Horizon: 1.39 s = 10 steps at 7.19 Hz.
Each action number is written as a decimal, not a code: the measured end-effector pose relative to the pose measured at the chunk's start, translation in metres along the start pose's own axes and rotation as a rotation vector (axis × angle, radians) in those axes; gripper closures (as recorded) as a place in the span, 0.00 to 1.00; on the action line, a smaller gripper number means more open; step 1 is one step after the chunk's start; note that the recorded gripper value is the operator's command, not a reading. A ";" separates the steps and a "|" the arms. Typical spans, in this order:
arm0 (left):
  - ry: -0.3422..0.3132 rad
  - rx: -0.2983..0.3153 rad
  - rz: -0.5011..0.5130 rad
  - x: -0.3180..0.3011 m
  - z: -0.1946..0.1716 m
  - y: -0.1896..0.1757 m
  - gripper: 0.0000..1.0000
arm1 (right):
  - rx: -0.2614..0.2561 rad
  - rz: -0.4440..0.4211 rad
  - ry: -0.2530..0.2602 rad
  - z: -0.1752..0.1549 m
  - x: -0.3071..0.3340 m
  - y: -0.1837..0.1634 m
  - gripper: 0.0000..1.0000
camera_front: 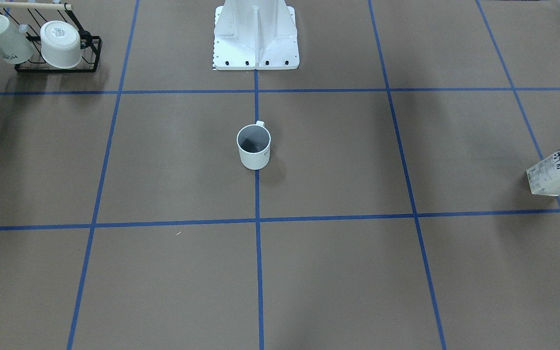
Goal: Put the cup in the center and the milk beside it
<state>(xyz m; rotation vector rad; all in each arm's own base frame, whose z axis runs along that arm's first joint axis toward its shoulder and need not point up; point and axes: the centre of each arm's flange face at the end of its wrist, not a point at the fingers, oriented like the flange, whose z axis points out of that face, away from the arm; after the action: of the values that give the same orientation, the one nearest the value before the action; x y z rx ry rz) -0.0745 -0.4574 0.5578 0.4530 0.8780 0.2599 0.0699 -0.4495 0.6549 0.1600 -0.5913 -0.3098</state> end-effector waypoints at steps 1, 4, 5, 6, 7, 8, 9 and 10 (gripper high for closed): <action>0.000 -0.001 -0.003 -0.001 0.001 -0.001 0.01 | -0.014 0.033 0.003 -0.005 0.010 0.012 0.00; 0.004 -0.029 -0.080 -0.018 0.015 0.006 0.02 | -0.071 0.138 -0.016 -0.040 0.004 0.002 0.00; 0.002 -0.035 -0.147 -0.024 0.020 0.007 0.02 | -0.072 0.152 -0.025 -0.043 0.002 0.001 0.00; -0.018 -0.037 -0.182 -0.028 0.025 0.006 0.02 | -0.071 0.158 -0.034 -0.043 0.000 0.001 0.00; -0.051 -0.044 -0.181 -0.027 0.032 0.003 0.02 | -0.070 0.160 -0.038 -0.043 0.000 0.001 0.00; -0.069 -0.060 -0.163 -0.022 0.044 0.000 0.02 | -0.070 0.161 -0.040 -0.043 0.000 0.001 0.00; -0.074 -0.076 -0.145 -0.016 0.055 -0.003 0.02 | -0.071 0.161 -0.040 -0.043 0.000 0.001 0.00; -0.081 -0.088 -0.130 -0.013 0.065 -0.004 0.02 | -0.071 0.162 -0.040 -0.042 0.000 0.002 0.00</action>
<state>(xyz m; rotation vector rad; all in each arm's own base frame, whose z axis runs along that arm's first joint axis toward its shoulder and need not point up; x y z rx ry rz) -0.0317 -0.4837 0.6006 0.3212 0.8102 0.1597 0.0947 -0.4456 0.6207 0.0368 -0.6280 -0.1773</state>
